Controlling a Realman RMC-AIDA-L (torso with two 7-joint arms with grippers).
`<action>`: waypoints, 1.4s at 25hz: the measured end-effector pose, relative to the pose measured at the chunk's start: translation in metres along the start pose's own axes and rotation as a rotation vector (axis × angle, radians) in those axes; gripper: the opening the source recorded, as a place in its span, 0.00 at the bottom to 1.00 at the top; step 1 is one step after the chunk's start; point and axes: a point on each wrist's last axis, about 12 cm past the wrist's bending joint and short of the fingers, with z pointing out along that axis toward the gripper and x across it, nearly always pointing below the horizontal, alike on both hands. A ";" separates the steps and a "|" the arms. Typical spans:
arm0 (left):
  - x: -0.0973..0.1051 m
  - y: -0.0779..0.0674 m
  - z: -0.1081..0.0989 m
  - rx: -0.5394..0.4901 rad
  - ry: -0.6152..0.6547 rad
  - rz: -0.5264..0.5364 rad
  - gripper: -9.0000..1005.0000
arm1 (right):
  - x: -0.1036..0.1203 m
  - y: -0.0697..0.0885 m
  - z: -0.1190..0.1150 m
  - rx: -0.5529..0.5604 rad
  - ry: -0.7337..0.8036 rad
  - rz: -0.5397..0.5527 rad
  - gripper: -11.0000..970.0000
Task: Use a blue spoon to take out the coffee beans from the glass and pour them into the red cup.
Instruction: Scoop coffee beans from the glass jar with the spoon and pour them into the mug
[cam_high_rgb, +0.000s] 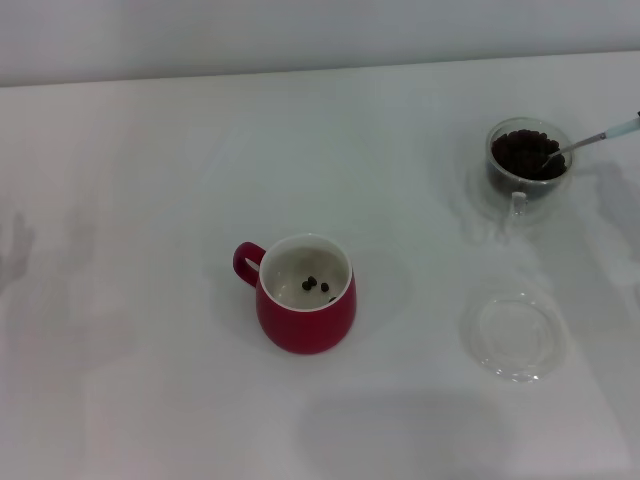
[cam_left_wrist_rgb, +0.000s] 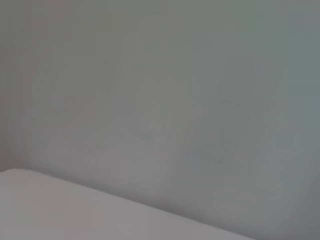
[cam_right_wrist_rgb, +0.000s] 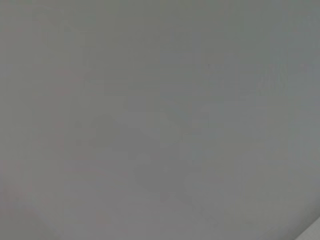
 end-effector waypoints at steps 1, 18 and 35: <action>0.000 0.000 0.000 0.000 -0.003 0.001 0.87 | 0.000 0.000 0.000 0.000 -0.001 0.009 0.16; -0.003 0.003 0.001 -0.002 -0.013 0.009 0.87 | -0.004 -0.001 -0.001 -0.003 -0.009 0.103 0.16; -0.002 0.004 -0.001 -0.007 -0.012 0.004 0.87 | -0.010 -0.001 -0.005 -0.034 -0.029 0.172 0.16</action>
